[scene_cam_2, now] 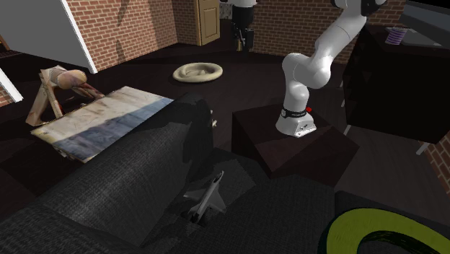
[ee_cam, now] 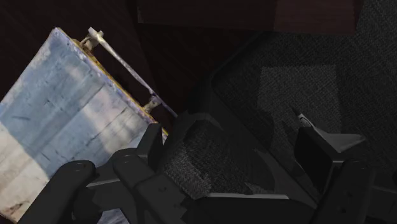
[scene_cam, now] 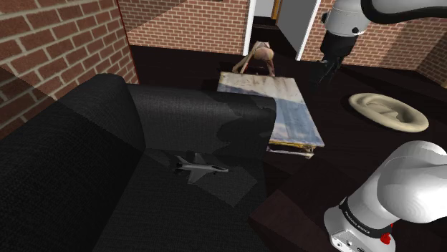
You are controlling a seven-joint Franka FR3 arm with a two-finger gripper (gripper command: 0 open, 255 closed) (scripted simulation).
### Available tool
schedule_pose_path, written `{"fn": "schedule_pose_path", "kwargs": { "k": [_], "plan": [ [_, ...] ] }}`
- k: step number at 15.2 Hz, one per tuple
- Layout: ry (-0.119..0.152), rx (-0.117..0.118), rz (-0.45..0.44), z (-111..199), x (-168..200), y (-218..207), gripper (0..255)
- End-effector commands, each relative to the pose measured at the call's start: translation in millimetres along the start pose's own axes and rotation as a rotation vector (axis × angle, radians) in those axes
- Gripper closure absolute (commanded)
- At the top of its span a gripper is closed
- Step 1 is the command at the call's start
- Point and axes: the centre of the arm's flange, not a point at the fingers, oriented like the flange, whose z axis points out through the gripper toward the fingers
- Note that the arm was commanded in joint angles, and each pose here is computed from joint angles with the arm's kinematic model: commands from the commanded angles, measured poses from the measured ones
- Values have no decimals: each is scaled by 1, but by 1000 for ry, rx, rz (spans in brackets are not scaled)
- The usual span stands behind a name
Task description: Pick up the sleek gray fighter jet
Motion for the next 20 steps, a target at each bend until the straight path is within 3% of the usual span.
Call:
{"fn": "schedule_pose_path", "kwargs": {
  "k": [1,20],
  "plan": [
    [0,0,0,0,0,0,0],
    [71,70,-297,189,105,-107,0]
  ]
}}
